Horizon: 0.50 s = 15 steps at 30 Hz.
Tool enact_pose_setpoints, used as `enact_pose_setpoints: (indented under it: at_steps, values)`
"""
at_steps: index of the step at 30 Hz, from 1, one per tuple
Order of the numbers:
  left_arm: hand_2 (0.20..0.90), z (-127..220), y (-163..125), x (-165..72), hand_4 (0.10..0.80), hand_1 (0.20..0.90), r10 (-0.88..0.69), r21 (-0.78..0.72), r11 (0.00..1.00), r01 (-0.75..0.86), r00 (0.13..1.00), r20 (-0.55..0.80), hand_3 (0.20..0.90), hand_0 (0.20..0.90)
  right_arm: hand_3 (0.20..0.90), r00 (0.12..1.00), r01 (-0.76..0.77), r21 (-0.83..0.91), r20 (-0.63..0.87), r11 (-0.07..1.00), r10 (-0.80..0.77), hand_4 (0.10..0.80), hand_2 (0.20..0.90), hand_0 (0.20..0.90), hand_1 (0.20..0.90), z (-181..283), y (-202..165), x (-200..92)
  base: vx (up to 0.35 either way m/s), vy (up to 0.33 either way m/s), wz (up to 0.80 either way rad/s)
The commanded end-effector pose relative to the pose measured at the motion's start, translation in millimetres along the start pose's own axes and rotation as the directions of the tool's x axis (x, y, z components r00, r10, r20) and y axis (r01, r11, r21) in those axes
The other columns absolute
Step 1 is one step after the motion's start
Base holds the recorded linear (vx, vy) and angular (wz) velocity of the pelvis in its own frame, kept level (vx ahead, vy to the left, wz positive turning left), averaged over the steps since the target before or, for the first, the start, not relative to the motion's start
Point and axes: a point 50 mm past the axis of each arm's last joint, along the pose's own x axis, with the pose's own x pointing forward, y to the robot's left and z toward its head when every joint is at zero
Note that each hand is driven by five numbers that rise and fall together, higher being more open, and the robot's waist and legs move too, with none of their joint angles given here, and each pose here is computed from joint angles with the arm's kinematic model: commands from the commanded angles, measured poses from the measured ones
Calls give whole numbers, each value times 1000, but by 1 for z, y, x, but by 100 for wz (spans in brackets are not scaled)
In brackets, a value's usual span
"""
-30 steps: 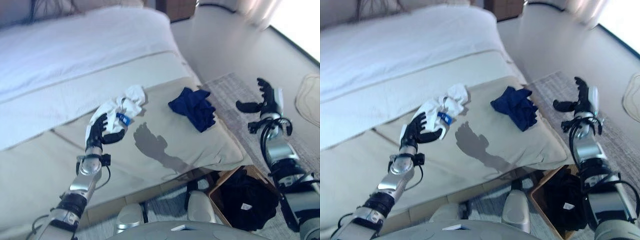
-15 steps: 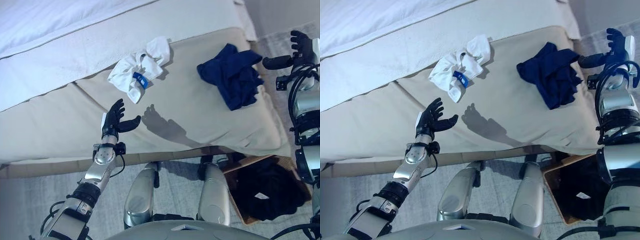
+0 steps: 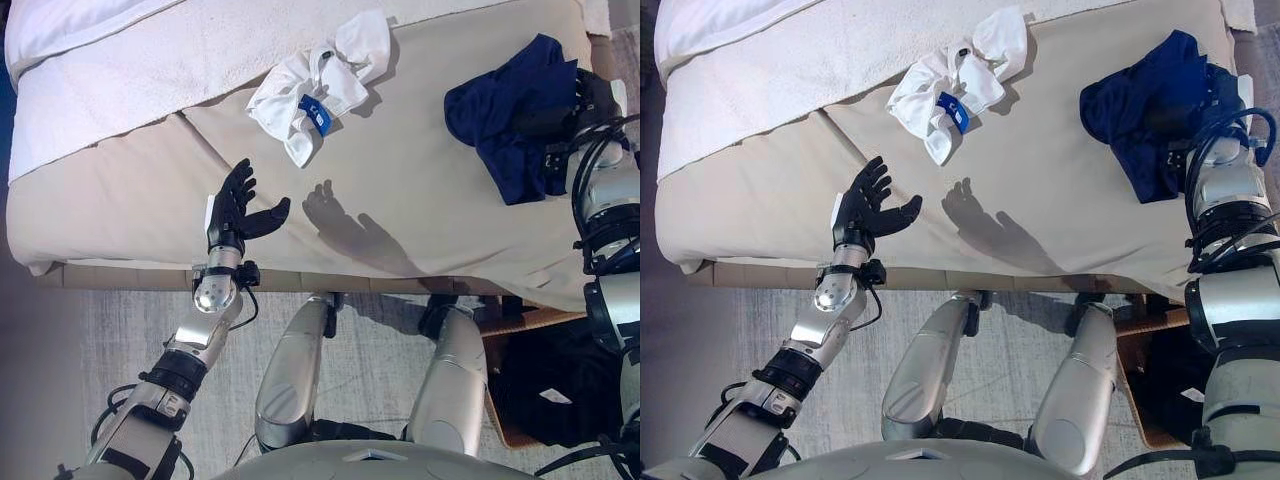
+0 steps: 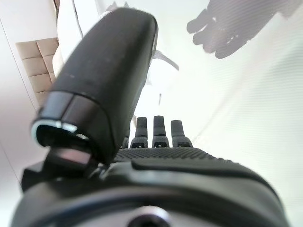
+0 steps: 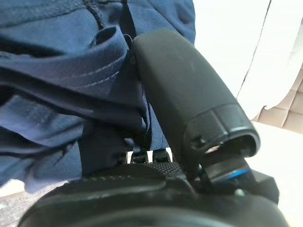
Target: Pick up the clothes from the bed and place them into the basket
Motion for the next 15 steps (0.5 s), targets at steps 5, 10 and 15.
enact_pose_setpoints:
  at_steps: [5, 10, 15]
  values:
    - [900, 42, 15, -4, 800, 900, -9, -21, 1000, 14, 978, 210, 900, 900, 900, 993, -92, 16, 79, 996, 90, 800, 900, 900, 900, 35, 2, 4, 4, -53, 2]
    - [900, 43, 16, -5, 800, 900, -25, 0, 1000, 25, 978, 206, 900, 900, 815, 982, -168, 27, 89, 985, 165, 715, 827, 827, 827, 28, 8, 3, 3, -27, -2]
    - [900, 43, 15, -6, 800, 900, -38, 20, 999, 35, 978, 203, 900, 900, 200, 974, -119, -20, 190, 993, 120, 100, 300, 300, 300, 36, 9, 0, -6, 3, -4]
